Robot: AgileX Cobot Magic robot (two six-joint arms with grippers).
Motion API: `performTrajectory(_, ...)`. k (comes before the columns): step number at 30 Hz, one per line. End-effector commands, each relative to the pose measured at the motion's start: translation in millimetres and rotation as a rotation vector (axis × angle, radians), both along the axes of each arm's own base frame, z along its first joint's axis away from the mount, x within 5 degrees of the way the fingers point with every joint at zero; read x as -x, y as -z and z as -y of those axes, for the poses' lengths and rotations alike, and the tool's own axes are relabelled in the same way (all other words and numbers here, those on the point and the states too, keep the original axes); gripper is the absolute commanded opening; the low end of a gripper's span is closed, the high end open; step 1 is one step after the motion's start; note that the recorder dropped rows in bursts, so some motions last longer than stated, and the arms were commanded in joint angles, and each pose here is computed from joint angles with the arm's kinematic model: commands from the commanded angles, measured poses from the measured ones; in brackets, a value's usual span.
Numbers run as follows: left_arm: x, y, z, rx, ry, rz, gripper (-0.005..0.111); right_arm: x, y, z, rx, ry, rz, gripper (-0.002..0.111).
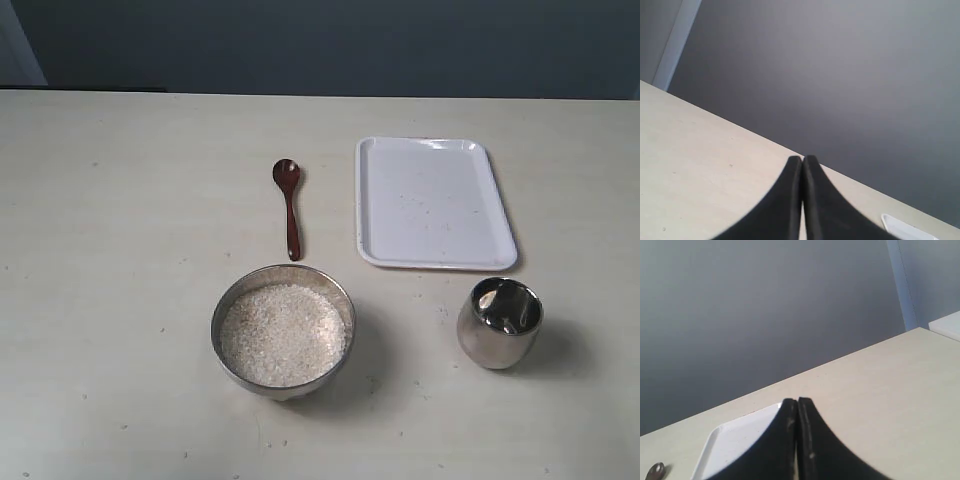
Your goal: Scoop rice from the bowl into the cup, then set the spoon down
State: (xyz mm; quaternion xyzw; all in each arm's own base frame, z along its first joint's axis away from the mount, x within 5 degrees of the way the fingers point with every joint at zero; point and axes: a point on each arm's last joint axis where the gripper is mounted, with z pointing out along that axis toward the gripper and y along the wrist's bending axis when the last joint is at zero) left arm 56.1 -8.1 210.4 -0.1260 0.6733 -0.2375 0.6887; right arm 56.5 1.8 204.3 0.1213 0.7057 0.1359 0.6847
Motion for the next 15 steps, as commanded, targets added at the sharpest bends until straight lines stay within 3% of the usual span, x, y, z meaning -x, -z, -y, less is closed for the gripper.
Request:
performTrajectory(1,0.6,-2.2,0.7,-0.002,0.011,0.019,0.0,0.0,0.9,0.4,0.003,0.007,0.005,0.0)
performTrajectory(7,0.6,-2.2,0.7,-0.002,0.011,0.019,0.0,0.0,0.3,0.5,0.003,0.007,0.011,0.0)
performTrajectory(10,0.6,-2.2,0.7,-0.002,0.011,0.019,0.0,0.3,-7.9,1.2,-0.029,0.015,0.101,0.0)
performTrajectory(12,0.6,-2.2,0.7,-0.002,0.011,0.019,0.0,1.1,-15.3,2.6,-0.129,0.022,0.182,0.0)
performTrajectory(15,0.6,-2.2,0.7,-0.002,0.011,0.019,0.0,3.2,-24.5,7.7,-0.393,0.041,0.29,0.0)
